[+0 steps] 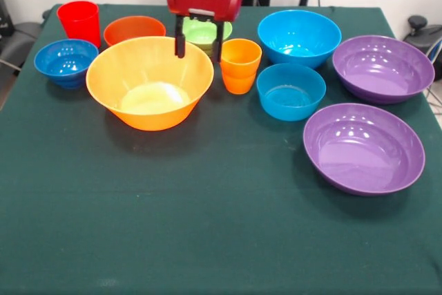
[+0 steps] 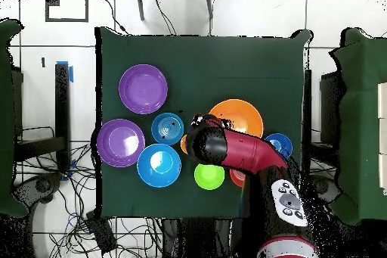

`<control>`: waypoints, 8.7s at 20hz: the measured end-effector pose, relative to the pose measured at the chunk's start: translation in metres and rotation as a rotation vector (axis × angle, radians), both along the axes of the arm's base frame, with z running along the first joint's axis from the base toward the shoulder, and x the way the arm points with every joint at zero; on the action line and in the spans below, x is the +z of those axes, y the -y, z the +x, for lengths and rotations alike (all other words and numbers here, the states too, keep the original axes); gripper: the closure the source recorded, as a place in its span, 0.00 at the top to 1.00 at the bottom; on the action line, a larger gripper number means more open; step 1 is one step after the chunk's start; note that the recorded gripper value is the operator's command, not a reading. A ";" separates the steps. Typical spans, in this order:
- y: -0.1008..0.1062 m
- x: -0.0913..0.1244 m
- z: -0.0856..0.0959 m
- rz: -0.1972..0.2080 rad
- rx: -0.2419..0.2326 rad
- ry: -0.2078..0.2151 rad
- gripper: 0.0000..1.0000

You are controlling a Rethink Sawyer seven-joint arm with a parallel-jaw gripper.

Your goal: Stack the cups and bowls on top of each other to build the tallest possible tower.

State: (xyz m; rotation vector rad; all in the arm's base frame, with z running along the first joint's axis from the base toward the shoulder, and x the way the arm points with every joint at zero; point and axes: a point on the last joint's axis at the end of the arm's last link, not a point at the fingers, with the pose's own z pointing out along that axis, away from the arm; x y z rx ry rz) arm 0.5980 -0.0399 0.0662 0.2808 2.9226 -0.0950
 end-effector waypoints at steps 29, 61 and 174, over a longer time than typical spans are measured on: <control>0.009 -0.042 -0.013 0.022 -0.091 0.000 1.00; 0.017 -0.062 0.004 0.138 -0.155 0.100 1.00; 0.029 -0.019 -0.081 0.005 0.021 0.130 0.00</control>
